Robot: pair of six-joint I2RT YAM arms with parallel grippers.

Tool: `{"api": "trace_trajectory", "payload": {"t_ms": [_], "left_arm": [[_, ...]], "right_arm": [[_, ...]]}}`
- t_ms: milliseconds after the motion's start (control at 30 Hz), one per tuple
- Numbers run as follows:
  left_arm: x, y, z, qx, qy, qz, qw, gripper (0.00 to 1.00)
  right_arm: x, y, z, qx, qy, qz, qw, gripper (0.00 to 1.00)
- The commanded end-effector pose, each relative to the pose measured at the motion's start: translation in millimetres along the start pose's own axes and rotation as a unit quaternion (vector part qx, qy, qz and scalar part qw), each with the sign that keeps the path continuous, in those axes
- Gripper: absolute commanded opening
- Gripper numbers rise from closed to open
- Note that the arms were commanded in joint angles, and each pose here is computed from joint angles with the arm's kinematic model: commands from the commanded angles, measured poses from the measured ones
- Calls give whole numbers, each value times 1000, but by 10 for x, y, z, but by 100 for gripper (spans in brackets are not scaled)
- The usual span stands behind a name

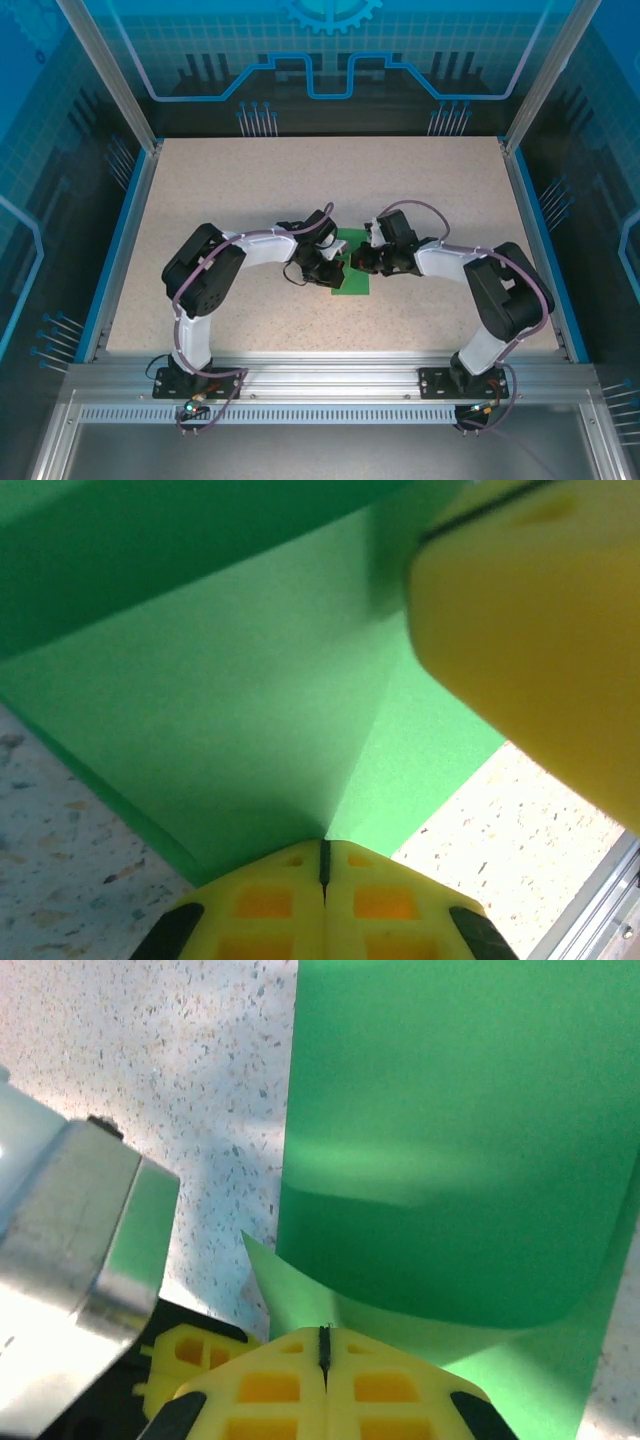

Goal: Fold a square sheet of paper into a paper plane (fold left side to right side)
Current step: Fold the triangle a second time at the center of the table.

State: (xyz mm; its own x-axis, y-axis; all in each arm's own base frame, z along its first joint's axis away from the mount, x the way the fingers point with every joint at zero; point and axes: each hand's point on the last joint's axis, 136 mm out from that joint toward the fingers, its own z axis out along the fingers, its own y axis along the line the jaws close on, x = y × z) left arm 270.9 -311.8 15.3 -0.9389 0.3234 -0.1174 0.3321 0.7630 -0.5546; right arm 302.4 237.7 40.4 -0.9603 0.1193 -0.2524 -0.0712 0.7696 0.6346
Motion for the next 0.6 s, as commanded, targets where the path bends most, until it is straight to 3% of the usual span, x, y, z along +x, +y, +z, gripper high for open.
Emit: {"api": "trace_trajectory", "payload": {"t_ms": [0, 567], "left_arm": [[147, 133, 8, -20, 18, -16, 1000, 0], [148, 138, 9, -21, 18, -16, 999, 0]], "right_arm": [[235, 10, 42, -4, 31, -4, 999, 4], [328, 26, 242, -5, 53, 4, 999, 4]]}}
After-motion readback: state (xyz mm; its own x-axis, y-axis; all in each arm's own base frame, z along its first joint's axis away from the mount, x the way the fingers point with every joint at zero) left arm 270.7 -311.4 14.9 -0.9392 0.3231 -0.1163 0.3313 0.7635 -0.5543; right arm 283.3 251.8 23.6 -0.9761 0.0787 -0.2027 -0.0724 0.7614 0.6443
